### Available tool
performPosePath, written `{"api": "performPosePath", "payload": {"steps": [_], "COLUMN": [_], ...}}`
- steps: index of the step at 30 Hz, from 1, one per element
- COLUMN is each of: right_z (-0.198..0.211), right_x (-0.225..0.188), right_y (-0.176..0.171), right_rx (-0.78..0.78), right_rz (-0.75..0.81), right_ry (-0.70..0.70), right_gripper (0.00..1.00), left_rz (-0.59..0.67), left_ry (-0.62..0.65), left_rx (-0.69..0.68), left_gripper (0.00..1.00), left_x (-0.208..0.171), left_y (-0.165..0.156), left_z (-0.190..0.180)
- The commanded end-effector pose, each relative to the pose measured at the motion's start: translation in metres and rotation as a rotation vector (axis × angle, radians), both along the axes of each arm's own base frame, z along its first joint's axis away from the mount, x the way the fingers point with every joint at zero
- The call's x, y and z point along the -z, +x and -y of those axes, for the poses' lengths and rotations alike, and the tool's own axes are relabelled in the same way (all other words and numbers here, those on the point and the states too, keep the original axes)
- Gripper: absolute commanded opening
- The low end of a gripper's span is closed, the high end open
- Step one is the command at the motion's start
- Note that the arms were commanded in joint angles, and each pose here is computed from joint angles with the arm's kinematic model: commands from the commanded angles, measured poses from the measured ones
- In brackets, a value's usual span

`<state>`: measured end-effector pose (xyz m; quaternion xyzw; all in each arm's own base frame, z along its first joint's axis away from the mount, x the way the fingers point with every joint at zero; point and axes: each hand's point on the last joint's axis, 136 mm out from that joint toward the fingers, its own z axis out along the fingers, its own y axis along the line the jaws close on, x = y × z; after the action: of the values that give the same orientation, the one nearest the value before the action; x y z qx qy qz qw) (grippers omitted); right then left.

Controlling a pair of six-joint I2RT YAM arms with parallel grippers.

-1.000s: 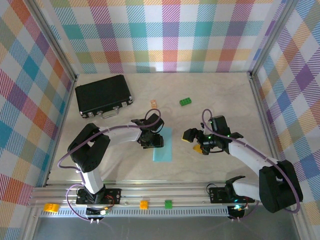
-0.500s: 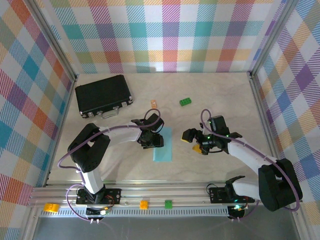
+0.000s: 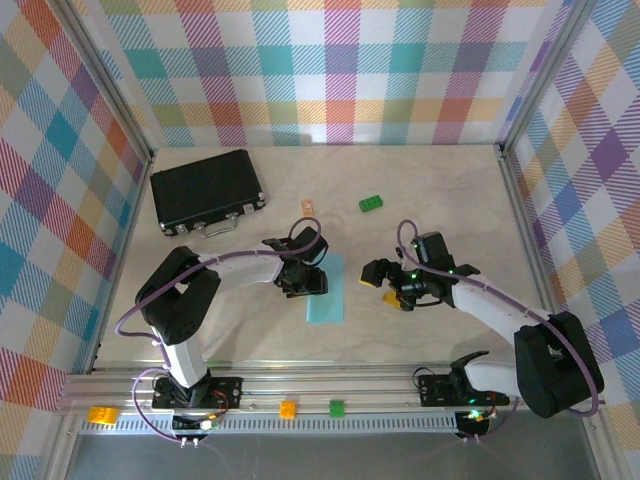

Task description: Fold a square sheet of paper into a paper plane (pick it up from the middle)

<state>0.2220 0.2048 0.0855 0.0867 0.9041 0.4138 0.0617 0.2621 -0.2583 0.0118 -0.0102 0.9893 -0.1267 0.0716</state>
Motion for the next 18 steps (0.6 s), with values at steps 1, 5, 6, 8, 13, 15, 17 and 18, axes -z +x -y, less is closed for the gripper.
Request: {"api": "performPosePath", "payload": {"steps": [1,5,6,8,13,15,17,18], "right_z": [-0.007,-0.012,-0.016,-0.021,-0.030,-0.034,-0.040,-0.042], "right_x": [-0.009,-0.009,-0.011,-0.011,-0.005,-0.002,0.002,0.003], "right_y": [0.009,0.012,0.012,0.014,0.021,0.022,0.025,0.027], "right_rx": [0.000,-0.006,-0.018,-0.021,-0.020,-0.032,-0.041,-0.044], "right_rz": [0.035,0.055,0.066,0.078,0.087,0.078,0.069,0.065], "right_ry": [0.010,0.006,0.020,0.027,-0.001,-0.006,-0.010,-0.011], "right_gripper": [0.98,0.88,0.84,0.75,0.46,0.37,0.27,0.24], "left_rz": [-0.090,-0.098,-0.097,-0.099,-0.104,-0.103,-0.103,-0.103], "left_ry": [0.082,0.084,0.082,0.084,0.078,0.077,0.077,0.078], "left_rx": [0.016,0.009,0.005,-0.001,0.006,0.014,0.021,0.024], "left_gripper": [0.54,0.54,0.53,0.54,0.53,0.53,0.53,0.53], "left_x": [0.054,0.057,0.057,0.058,0.059,0.059,0.060,0.060], "left_y": [-0.018,-0.019,-0.019,-0.019,-0.021,-0.021,-0.021,-0.021], "left_z": [-0.018,-0.018,-0.018,-0.018,-0.018,-0.017,-0.017,-0.017]}}
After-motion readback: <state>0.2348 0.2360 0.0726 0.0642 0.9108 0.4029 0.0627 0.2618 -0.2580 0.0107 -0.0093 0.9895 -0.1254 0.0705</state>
